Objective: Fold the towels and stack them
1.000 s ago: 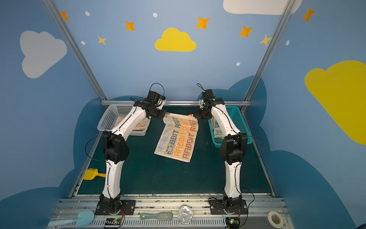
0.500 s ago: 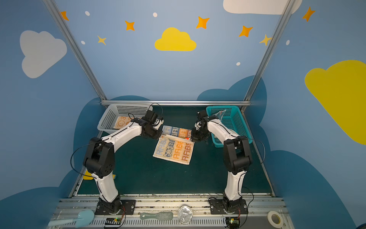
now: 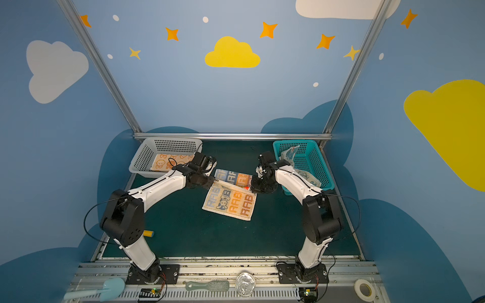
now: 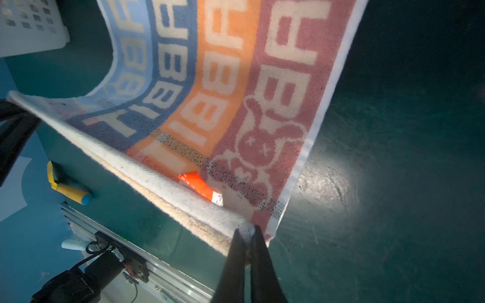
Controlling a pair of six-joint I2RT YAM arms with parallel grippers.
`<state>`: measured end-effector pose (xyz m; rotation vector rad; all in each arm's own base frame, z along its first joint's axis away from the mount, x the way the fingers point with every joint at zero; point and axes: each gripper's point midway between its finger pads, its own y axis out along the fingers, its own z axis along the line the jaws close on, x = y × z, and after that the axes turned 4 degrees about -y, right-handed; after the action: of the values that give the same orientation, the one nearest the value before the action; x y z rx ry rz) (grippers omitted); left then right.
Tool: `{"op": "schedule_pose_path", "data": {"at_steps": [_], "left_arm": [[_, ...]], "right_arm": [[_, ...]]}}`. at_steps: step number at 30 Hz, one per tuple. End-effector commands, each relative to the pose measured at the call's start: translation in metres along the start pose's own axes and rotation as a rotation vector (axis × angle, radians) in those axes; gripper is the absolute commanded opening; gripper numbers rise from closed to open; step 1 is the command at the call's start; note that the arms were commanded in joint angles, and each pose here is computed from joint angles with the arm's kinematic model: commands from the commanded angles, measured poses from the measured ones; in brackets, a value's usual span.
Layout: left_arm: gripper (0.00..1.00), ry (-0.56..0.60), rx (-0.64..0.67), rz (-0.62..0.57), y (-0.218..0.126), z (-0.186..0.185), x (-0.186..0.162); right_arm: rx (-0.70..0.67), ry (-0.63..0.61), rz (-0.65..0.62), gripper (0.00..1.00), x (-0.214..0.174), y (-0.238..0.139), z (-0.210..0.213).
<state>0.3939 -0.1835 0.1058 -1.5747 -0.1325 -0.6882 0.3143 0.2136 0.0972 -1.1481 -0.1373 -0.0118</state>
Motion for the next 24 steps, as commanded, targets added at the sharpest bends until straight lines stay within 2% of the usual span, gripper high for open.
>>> {"op": "schedule_pose_path", "data": {"at_steps": [1, 8, 13, 24], "left_arm": [[0.03, -0.040, 0.132, 0.084, 0.008, 0.023, -0.025], [0.03, -0.054, 0.147, 0.208, 0.029, 0.014, -0.064], [0.03, -0.044, 0.151, 0.256, 0.039, 0.007, -0.074], [0.03, -0.055, 0.131, 0.307, 0.054, -0.011, -0.080]], "right_arm": [[-0.082, 0.072, 0.089, 0.00, -0.022, 0.022, -0.027], [-0.089, 0.106, 0.157, 0.00, -0.036, 0.049, -0.037], [-0.099, 0.127, 0.183, 0.00, -0.035, 0.061, -0.044], [-0.223, 0.131, 0.184, 0.00, 0.010, 0.060, -0.071]]}}
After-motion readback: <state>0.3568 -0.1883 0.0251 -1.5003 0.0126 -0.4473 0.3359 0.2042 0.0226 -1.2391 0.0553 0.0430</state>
